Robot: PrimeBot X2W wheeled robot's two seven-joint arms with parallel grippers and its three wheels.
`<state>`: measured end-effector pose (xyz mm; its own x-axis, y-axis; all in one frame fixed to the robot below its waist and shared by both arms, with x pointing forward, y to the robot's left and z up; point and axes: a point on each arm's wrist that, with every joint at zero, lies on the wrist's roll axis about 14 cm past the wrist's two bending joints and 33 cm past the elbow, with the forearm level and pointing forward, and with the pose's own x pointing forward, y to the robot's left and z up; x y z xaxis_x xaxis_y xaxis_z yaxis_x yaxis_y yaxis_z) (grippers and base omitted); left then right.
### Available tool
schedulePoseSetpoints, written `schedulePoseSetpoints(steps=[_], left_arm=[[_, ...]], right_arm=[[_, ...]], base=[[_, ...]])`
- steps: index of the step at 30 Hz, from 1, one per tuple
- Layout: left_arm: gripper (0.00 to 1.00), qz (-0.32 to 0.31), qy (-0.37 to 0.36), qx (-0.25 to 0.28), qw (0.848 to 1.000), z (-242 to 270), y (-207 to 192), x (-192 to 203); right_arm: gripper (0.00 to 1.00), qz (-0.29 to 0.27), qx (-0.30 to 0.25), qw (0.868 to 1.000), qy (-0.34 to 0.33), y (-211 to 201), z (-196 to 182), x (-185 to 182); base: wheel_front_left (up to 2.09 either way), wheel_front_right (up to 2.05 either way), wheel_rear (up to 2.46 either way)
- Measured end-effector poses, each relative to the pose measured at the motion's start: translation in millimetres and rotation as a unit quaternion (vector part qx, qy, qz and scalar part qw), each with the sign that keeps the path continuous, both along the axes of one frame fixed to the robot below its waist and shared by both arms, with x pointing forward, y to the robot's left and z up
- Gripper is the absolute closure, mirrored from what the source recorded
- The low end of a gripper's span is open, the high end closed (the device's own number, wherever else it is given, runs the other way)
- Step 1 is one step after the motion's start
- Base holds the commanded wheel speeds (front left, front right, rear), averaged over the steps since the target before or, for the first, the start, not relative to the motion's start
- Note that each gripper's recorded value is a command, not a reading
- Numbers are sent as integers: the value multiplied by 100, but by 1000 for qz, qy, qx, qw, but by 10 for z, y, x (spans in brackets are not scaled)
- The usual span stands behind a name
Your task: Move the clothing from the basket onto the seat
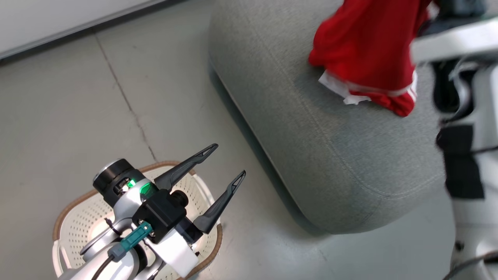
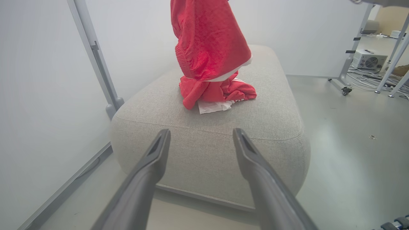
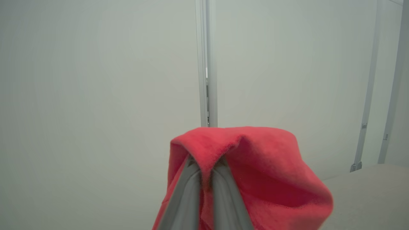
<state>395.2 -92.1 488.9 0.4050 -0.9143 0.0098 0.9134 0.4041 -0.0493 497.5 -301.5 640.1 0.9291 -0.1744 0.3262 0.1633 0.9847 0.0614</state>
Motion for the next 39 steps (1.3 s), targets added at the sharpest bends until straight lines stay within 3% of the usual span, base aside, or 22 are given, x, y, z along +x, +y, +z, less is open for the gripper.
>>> schedulePoseSetpoints(steps=[4, 8, 15, 21, 22, 23, 24, 25, 26, 39], left_arm=[[0, 4, -3, -2, 1000, -51, 74, 105], [0, 10, -3, -2, 1000, -116, 139, 203], [0, 33, 14, 9, 999, -436, 348, 412], [0, 43, 30, 15, 999, -632, 432, 486], [0, 42, 31, 16, 999, -643, 433, 489], [0, 42, 30, 16, 999, -646, 431, 491], [0, 41, 29, 16, 999, -641, 424, 491], [0, 39, 28, 17, 999, -637, 419, 489], [0, 38, 26, 16, 999, -623, 413, 487], [0, 54, 11, -11, 998, -231, 325, 322]], right_arm=[[100, -34, -9, 999, -25, -254, 220, 257], [100, -66, -4, 998, -13, -502, 121, 408], [100, -121, 54, 982, 138, -826, -1202, 577], [100, -156, 107, 954, 234, -896, -2119, 305], [82, -157, 111, 951, 244, -882, -2194, 268], [56, -158, 115, 949, 248, -868, -2231, 245], [56, -160, 117, 948, 249, -873, -2239, 224], [12, -161, 113, 949, 247, -882, -2214, 211], [0, -164, 112, 950, 242, -897, -2178, 190], [0, -154, 68, 960, 225, -766, -1910, -354]], base=[[0, 0, 0], [0, 0, 0], [0, 0, 0], [0, 0, 0], [0, 0, 0], [0, 0, 0], [0, 0, 0], [0, 0, 0], [0, 0, 0], [0, 0, 0]])
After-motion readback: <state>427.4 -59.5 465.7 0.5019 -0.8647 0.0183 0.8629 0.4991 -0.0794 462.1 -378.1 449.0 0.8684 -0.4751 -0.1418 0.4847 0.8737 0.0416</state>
